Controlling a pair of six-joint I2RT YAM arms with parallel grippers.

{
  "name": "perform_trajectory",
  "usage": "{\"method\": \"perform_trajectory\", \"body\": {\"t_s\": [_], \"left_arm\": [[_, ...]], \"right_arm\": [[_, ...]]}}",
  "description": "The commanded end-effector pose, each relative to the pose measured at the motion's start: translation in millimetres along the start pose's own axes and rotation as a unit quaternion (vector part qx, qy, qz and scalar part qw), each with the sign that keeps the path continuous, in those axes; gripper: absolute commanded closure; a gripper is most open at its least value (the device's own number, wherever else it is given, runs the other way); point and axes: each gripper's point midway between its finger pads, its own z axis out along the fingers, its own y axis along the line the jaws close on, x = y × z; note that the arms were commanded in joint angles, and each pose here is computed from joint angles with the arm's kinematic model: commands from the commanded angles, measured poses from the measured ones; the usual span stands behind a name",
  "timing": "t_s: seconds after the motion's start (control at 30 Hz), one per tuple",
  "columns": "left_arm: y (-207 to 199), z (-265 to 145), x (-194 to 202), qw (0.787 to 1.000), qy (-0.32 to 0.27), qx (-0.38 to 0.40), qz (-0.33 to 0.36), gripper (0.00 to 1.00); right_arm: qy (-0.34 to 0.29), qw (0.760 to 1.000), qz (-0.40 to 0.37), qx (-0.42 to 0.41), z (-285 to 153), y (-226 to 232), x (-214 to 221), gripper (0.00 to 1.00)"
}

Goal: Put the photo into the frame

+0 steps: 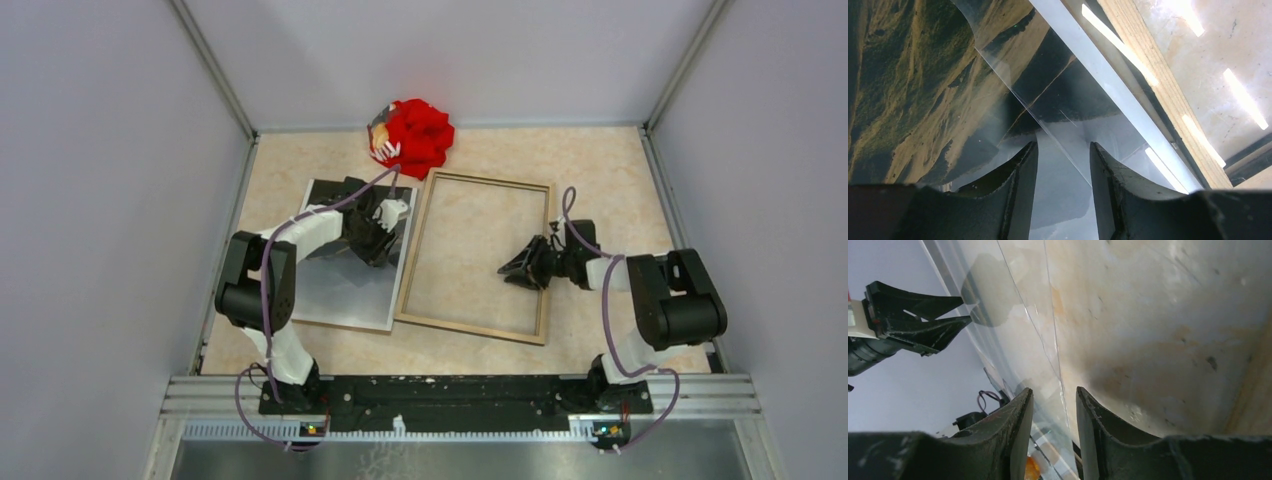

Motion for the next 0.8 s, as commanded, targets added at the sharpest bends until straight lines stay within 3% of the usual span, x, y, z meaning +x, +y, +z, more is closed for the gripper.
{"method": "perform_trajectory", "body": {"t_s": [0.0, 0.33, 0.53, 0.77], "left_arm": [[-3.7, -8.3, -13.7, 1.000, -0.024, 0.006, -0.004, 0.50], [-8.2, -7.9, -13.4, 1.000, -0.021, 0.019, -0.013, 0.52], [-13.1, -7.8, -14.1, 0.999, -0.023, 0.033, -0.011, 0.51], [-14.7, -5.8, -13.0, 0.999, -0.017, 0.041, -0.015, 0.51]], "right_arm": [[-0.020, 1.000, 0.000, -0.018, 0.5, 1.1, 1.6, 0.62], [-0.016, 0.999, -0.013, -0.034, 10.5, 15.2, 36.6, 0.62], [-0.098, 0.988, 0.014, -0.114, -10.9, 39.3, 35.0, 0.67], [-0.094, 0.990, -0.033, -0.095, -5.0, 70.0, 34.2, 0.72]]}}
